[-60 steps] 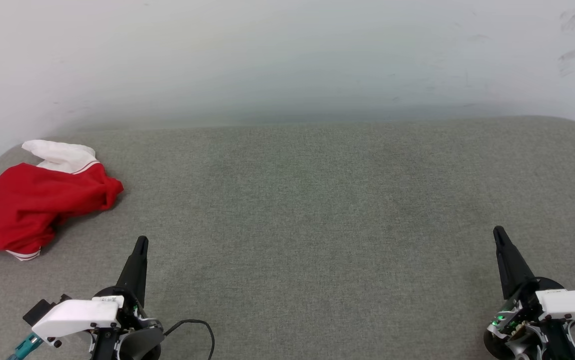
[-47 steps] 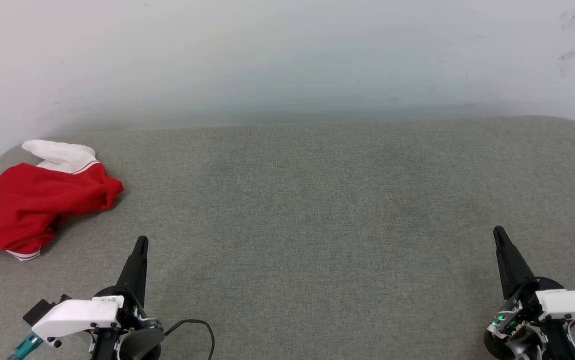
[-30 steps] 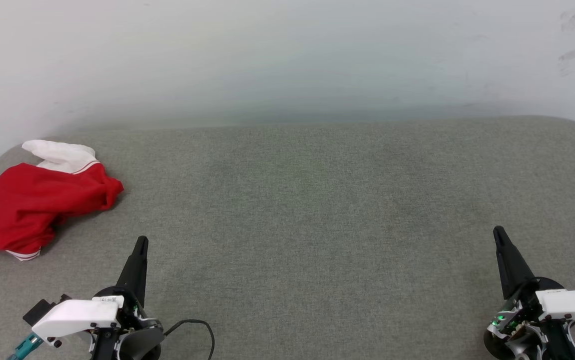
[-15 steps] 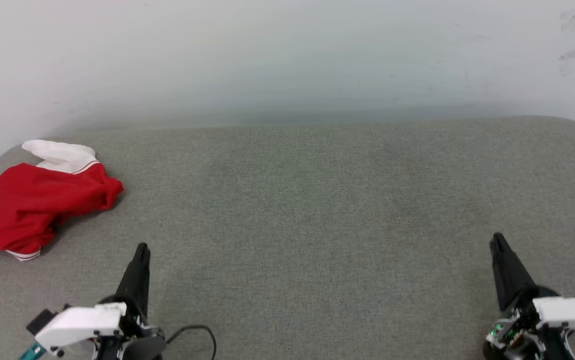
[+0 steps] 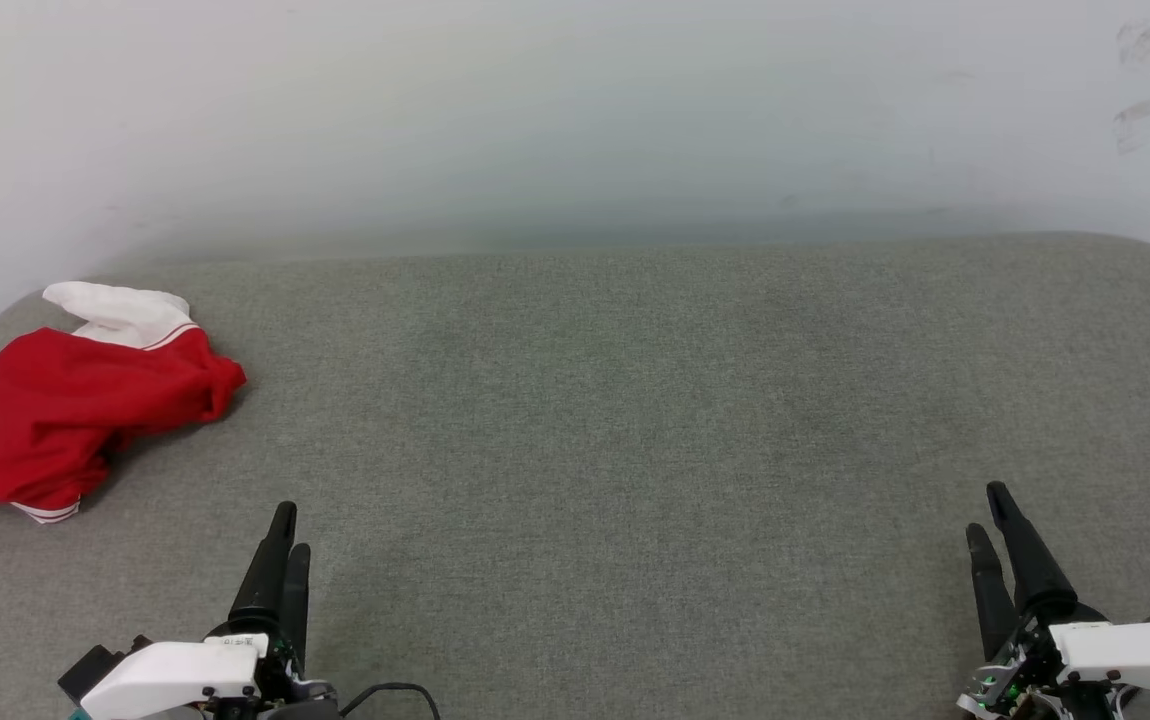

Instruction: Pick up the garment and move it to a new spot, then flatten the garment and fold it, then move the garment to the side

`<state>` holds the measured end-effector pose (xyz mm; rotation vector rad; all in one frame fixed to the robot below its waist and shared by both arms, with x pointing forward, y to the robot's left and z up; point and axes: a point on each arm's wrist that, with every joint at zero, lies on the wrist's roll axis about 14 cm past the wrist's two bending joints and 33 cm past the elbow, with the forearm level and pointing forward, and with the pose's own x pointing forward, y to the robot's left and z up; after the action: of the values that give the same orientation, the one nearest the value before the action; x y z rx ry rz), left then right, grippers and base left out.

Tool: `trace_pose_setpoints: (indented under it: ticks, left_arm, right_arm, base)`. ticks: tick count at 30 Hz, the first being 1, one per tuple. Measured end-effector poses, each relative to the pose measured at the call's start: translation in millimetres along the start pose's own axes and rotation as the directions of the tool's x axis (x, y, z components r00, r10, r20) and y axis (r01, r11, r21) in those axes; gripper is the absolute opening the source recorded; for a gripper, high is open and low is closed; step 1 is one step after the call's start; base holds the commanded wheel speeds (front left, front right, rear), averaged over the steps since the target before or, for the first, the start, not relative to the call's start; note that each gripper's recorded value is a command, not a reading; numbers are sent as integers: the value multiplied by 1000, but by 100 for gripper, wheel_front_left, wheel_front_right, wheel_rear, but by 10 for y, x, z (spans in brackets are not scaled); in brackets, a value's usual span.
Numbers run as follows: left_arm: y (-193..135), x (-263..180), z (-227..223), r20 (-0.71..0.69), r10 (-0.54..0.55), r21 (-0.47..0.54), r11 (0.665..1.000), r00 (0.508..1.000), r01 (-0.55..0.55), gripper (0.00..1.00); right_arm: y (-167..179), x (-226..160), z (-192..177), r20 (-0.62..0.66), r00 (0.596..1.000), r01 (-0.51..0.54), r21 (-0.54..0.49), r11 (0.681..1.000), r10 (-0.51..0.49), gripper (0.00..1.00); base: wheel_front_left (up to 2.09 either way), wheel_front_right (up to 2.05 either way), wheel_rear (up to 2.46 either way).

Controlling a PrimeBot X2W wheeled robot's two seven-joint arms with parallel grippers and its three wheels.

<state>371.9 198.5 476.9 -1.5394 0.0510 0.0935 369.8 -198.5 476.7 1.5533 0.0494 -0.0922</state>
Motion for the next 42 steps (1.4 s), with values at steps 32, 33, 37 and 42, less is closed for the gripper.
trace_pose_setpoints:
  ticks: [32,33,37,42]
  left_arm:
    - [-422,-71,460,177,-123,470,883,976,26,100]
    - [-452,-71,453,176,-132,484,874,975,31,100]
    - [-587,-69,403,167,-172,554,831,971,51,100]
    - [-697,-86,286,139,-206,660,748,969,65,100]
  right_arm:
    - [388,-9,151,62,990,-65,-607,792,128,100]
    - [428,-8,145,60,988,-73,-631,772,142,100]
    - [563,1,50,26,982,-109,-724,681,185,100]
    - [667,-18,10,9,975,-126,-800,587,222,100]
  base:
    - [0,0,0]
    - [0,0,0]
    - [0,0,0]
    - [0,0,0]
